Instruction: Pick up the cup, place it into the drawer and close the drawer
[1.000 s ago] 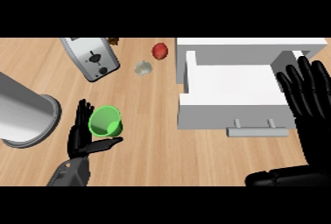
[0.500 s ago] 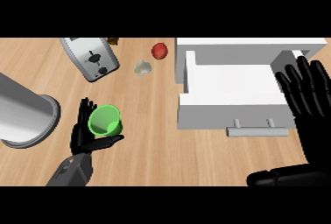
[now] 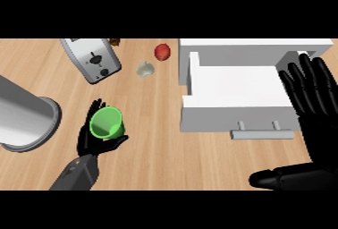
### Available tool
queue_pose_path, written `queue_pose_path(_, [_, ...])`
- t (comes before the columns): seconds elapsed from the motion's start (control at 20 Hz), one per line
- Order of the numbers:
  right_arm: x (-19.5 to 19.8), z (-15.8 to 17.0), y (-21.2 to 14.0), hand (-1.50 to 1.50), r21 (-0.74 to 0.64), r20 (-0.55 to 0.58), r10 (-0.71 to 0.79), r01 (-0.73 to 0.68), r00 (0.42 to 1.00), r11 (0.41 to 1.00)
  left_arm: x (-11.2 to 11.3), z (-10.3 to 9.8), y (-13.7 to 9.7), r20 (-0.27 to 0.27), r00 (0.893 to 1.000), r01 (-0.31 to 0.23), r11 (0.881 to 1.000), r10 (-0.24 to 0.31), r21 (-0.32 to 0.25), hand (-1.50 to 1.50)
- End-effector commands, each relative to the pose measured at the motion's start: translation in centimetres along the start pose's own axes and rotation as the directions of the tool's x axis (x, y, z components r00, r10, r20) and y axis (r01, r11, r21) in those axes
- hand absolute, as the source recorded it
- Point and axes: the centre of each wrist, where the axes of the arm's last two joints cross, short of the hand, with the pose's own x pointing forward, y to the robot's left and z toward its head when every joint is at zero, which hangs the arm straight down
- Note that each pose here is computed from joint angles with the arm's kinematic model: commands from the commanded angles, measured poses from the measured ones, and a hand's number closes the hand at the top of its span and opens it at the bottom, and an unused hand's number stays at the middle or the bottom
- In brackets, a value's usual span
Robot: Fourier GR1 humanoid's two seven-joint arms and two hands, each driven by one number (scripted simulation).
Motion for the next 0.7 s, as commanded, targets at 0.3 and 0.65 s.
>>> queue_pose_path(0.3, [-0.4,1.6,0.6,-1.5,-0.014,0.009,0.0,0.0,1.0,1.0,-0.2,0.4,0.2,0.114,0.993,-0.022,0.998,0.028,-0.057,1.5])
queue_pose_path(0.65, [0.4,1.8,-2.1,-1.5,-0.025,0.005,0.024,-0.024,1.0,0.999,1.0,1.7,4.0,0.147,0.989,-0.009,0.999,0.013,-0.033,1.5])
